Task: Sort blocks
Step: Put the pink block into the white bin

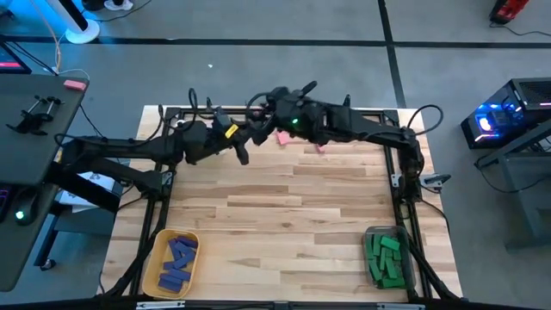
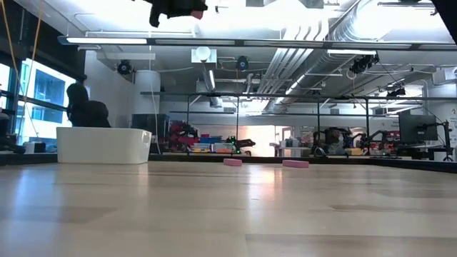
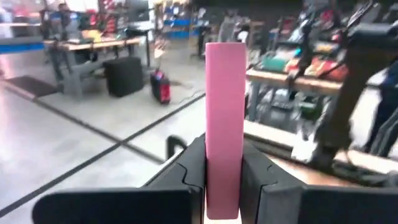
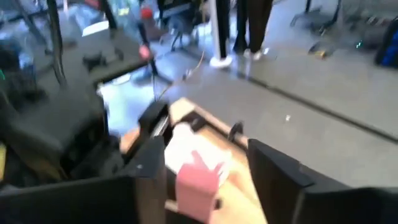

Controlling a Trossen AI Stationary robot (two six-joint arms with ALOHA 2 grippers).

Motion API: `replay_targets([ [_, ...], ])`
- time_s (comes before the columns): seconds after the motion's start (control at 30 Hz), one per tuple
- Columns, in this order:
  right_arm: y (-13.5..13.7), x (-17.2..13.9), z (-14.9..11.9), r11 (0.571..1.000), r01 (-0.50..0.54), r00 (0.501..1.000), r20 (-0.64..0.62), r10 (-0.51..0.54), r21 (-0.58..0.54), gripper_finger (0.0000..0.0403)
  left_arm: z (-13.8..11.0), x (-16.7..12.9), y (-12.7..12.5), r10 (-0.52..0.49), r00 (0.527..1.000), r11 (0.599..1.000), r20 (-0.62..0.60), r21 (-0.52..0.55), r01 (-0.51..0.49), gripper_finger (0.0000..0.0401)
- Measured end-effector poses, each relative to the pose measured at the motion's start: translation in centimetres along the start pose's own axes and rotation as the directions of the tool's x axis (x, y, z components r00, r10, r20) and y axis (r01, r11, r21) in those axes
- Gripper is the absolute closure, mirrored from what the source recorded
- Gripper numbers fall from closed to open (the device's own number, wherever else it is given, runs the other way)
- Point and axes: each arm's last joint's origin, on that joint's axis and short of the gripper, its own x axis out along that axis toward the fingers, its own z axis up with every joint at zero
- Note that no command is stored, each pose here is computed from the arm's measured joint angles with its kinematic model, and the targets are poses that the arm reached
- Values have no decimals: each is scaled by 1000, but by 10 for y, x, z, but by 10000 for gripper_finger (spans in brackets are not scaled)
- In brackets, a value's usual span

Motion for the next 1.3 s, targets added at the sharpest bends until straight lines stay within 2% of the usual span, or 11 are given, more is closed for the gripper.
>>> replay_targets([
  [0.07, -3, -9, 10, 1000, 26, 999, 38, -25, -14, 226, -4, -4, 3, 47, 997, 999, -58, 29, -46, 374],
  [0.17, -12, -26, 18, 998, 47, 997, 64, -44, -48, 196, -15, -13, 18, 238, 953, 970, -185, 84, -226, 374],
  [0.3, -26, -51, 24, 997, 63, 998, 33, -62, -40, 179, -40, -28, 57, 480, 772, 868, -417, 98, -487, 374],
  [0.37, -32, -61, 26, 996, 81, 997, 16, -81, -21, 179, -61, -32, 80, 492, 656, 831, -572, 83, -550, 374],
  [0.43, -35, -68, 26, 996, 87, 996, 5, -87, -12, 180, -84, -34, 98, 468, 572, 810, -674, 67, -583, 374],
  [0.67, -29, -77, 17, 996, 73, 996, -53, -76, -41, 181, -130, -33, 143, 402, 424, 752, -811, 29, -659, 374],
  [0.77, -24, -83, 9, 996, 75, 992, -98, -80, -56, 181, -138, -30, 153, 322, 405, 766, -856, -16, -643, 374],
  [0.87, -19, -92, -4, 992, 101, 981, -160, -113, -82, 181, -141, -29, 156, 314, 392, 770, -865, -10, -639, 367],
  [1.0, -16, -112, -24, 983, 151, 946, -273, -175, -108, 181, -140, -29, 157, 325, 393, 794, -860, 23, -607, 308],
  [1.17, -7, -131, -42, 970, 223, 929, -282, -241, -94, 181, -139, -28, 158, 349, 387, 791, -854, 47, -610, 245],
  [1.3, 0, -143, -47, 980, 185, 935, -293, -198, -72, 181, -122, -20, 158, 291, 460, 819, -839, -30, -573, 217],
])
